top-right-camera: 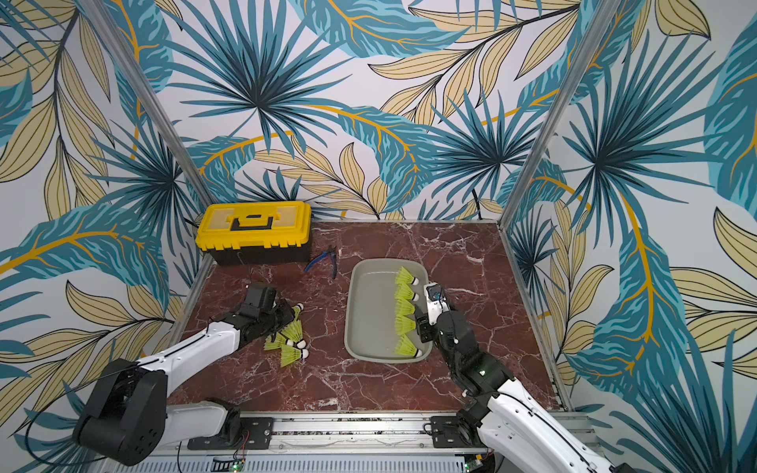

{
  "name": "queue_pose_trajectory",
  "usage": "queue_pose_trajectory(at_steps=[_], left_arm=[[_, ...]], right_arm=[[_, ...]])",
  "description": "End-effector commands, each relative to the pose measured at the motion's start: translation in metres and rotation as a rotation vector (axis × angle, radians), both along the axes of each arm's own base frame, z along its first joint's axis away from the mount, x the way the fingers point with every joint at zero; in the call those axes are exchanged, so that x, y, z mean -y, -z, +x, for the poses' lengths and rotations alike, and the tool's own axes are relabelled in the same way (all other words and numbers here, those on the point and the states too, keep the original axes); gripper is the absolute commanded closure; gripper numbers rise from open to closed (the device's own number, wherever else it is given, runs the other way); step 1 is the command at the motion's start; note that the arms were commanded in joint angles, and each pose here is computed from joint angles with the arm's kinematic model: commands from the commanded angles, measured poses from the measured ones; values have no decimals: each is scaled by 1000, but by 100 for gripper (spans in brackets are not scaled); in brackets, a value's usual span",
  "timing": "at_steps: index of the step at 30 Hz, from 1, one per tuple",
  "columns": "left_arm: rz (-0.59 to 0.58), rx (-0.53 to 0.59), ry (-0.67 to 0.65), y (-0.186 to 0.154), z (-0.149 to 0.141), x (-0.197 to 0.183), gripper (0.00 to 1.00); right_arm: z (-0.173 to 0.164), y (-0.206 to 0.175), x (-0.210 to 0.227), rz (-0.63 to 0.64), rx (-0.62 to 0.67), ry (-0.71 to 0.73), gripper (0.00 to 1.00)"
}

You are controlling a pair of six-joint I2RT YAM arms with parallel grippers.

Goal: Put the shuttlecocks into the storage box
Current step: Pick up the shuttlecock at the center of the board.

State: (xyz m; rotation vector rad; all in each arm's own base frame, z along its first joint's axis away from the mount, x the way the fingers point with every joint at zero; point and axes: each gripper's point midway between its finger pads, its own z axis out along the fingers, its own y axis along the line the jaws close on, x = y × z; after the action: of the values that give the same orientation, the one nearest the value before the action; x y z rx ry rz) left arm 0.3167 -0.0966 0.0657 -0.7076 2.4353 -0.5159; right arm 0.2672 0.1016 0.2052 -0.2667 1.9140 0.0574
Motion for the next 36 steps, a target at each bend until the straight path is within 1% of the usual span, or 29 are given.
queue_pose_trajectory(at_steps=[1, 4, 6, 9, 14, 17, 20, 23, 26, 28, 31, 36], left_arm=[[-15, 52, 34, -9, 9, 5, 94], [-53, 102, 92, -22, 14, 17, 100], [-89, 139, 161, -35, 15, 29, 100], [-129, 185, 267, -57, 15, 46, 100], [-213, 226, 468, -96, 6, 77, 100], [-237, 234, 562, -116, -1, 95, 100], [-247, 224, 629, -129, -9, 110, 100], [-276, 222, 675, -139, -12, 124, 100], [-321, 205, 723, -144, -16, 137, 100], [-330, 190, 745, -146, -18, 142, 100], [-344, 178, 773, -149, -22, 147, 100], [-375, 172, 808, -153, -27, 153, 100]], right_arm=[[1, -7, -3, 28, 16, -5, 40], [1, -8, -5, 29, 18, -14, 40], [1, -8, -8, 29, 17, -32, 40], [1, -9, -20, 23, 12, -103, 40], [0, -6, -60, -9, 9, -323, 40], [5, -3, -81, -40, -7, -422, 40], [14, 1, -103, -75, -27, -517, 40], [18, 4, -128, -103, -13, -646, 40], [24, 4, -147, -114, 23, -734, 40], [26, 8, -157, -141, 26, -789, 40], [27, 14, -169, -162, 8, -867, 40], [30, 20, -183, -171, -14, -942, 38]])
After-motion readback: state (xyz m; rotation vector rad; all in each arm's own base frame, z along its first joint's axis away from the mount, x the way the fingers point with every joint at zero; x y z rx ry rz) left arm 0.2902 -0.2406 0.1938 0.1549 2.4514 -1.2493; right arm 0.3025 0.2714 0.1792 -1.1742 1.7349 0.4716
